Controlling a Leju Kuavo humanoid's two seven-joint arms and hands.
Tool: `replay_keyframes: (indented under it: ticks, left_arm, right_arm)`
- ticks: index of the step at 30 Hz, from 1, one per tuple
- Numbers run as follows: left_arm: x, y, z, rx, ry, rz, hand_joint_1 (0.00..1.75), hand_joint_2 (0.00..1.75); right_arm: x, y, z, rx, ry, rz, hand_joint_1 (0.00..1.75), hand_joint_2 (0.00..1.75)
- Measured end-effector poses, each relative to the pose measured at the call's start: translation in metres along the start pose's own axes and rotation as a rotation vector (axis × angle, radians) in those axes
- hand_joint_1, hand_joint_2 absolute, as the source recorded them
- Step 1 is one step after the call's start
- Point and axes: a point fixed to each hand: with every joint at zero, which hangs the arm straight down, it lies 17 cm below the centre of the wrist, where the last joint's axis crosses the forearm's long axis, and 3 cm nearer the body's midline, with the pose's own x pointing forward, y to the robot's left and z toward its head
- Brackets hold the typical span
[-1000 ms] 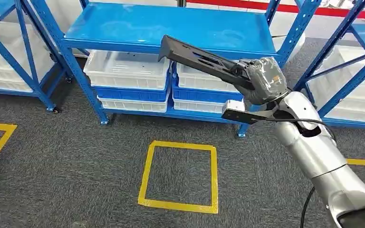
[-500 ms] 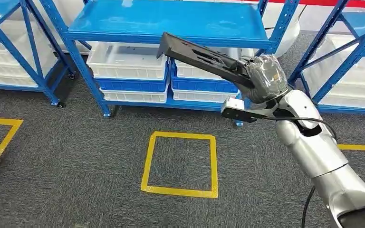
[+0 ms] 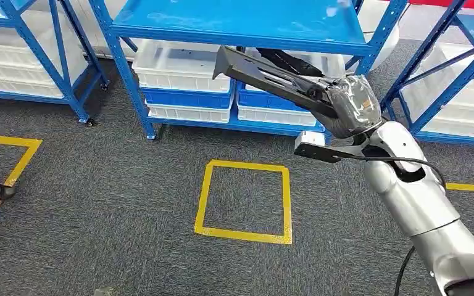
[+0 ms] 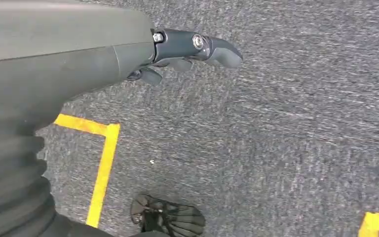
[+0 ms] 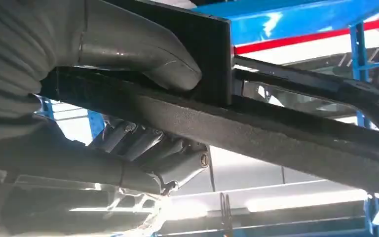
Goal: Take the parts from the cabinet and place them on the table.
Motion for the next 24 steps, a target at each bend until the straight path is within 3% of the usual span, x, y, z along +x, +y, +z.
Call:
replay_keyframes:
  ticks: [24]
  left_arm:
    - [0.001, 0.0, -0.001, 0.005, 0.006, 0.002, 0.0, 1.75]
  right_arm:
    - [0.0, -0.01, -0.007, -0.011, 0.005, -0.007, 1.75, 1.75]
